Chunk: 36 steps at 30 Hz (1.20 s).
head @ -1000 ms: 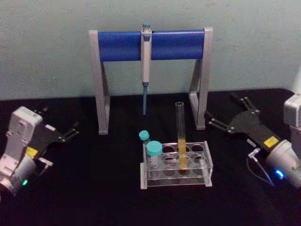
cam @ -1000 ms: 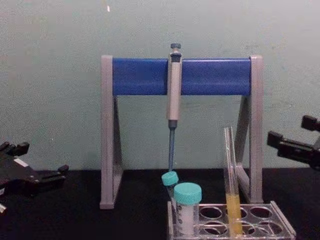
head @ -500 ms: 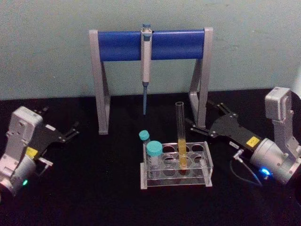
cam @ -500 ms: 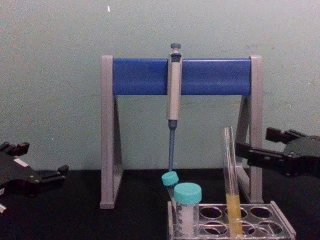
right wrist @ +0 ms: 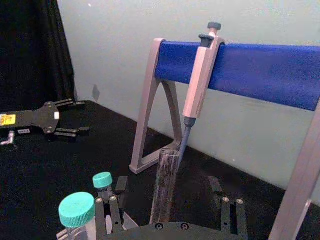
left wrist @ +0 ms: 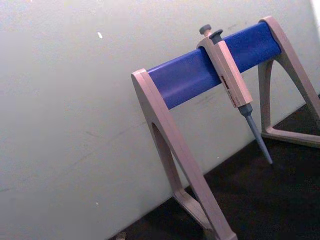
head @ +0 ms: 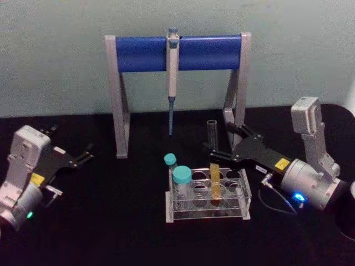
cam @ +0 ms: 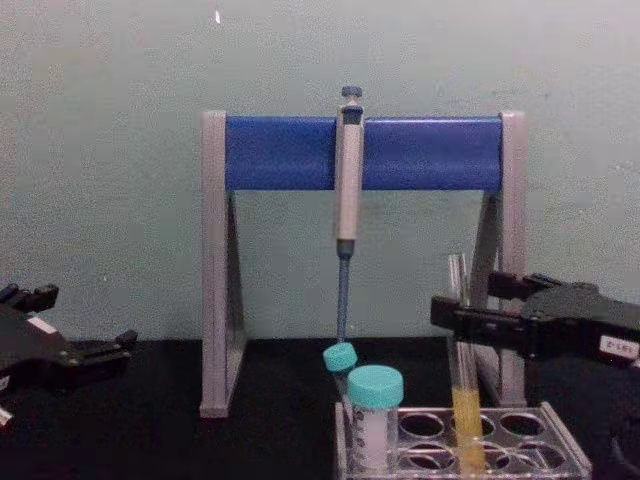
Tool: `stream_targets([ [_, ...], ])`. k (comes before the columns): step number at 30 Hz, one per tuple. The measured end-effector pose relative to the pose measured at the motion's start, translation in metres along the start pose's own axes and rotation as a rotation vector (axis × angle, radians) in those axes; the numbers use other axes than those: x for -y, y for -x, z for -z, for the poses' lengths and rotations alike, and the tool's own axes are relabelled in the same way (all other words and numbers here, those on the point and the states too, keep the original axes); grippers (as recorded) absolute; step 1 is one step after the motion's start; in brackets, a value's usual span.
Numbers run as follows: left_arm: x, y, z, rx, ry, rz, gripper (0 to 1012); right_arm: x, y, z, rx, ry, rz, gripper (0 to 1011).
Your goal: Pick up the test tube from the test tube rack, shake it, then place it back into the test tube rack.
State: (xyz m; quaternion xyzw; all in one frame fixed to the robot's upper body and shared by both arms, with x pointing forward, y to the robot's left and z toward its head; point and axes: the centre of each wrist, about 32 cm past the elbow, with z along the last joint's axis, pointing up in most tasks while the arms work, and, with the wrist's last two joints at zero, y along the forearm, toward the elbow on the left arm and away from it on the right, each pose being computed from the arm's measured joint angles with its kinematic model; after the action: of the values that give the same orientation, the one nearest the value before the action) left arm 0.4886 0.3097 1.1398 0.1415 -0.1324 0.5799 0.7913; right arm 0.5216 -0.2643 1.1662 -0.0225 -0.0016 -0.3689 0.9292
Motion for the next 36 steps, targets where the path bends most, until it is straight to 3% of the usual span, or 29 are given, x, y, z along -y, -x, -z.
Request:
stream_targets([
  [16,0.0,0.0,0.0,0.0,0.0,0.0,1001,-0.0096,-0.0034,-0.0014,-0.042,0.053,-0.022,1000],
  [36,0.0,0.0,0.0,0.0,0.0,0.0,1001,-0.0095,-0.0049,-0.0011,-0.049,0.054,-0.017,1000],
])
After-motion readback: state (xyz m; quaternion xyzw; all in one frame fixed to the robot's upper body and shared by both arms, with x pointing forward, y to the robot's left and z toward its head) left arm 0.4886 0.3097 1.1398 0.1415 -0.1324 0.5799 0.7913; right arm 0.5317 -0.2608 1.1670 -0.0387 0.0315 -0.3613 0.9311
